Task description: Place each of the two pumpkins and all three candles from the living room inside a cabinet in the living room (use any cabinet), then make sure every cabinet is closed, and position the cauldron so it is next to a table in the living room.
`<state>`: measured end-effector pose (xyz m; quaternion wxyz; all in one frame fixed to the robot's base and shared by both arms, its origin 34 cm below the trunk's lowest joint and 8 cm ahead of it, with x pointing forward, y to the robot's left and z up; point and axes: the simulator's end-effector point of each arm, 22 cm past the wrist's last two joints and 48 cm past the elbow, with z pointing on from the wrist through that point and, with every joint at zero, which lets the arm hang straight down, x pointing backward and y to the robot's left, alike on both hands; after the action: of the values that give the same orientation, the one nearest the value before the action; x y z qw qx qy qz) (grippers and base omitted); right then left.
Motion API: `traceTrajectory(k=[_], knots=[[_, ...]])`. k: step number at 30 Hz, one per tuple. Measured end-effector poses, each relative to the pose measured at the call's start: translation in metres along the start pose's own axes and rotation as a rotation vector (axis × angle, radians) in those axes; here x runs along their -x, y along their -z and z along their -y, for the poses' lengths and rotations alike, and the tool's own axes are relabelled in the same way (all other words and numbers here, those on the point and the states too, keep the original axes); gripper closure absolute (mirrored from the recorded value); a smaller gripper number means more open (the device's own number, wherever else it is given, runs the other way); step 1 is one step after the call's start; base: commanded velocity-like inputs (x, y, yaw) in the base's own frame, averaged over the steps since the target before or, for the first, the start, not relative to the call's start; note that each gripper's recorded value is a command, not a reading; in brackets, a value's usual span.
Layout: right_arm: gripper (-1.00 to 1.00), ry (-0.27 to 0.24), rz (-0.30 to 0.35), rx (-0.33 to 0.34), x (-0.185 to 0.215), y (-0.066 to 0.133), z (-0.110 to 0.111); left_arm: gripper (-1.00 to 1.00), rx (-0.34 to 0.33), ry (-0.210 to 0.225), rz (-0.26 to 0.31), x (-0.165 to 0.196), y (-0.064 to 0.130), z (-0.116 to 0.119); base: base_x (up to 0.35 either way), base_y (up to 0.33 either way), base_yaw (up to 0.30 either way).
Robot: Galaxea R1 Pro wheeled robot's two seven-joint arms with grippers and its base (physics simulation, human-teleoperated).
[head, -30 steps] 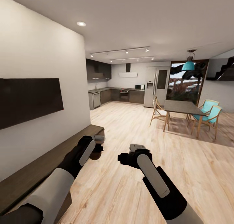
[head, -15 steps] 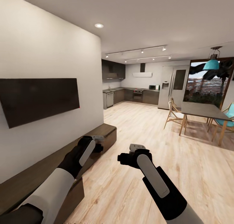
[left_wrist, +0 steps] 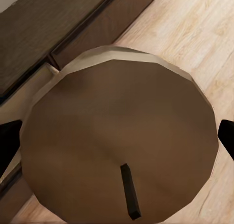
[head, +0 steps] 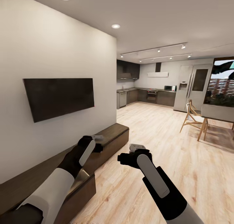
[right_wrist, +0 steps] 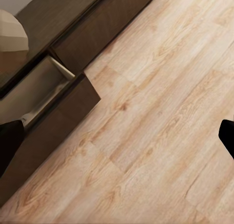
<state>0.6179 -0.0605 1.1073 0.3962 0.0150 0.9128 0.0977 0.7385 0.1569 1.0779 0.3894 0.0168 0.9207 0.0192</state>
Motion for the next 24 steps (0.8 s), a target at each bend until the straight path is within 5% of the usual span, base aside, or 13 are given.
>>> traceTrajectory(k=[24], knots=[[-1.0, 0.0, -0.002, 0.002, -0.0004, -0.0003, -0.0005, 1.0, 0.001, 0.0, -0.003, -0.0008, -0.0006, -0.0003, 0.0, 0.0, 0.287]])
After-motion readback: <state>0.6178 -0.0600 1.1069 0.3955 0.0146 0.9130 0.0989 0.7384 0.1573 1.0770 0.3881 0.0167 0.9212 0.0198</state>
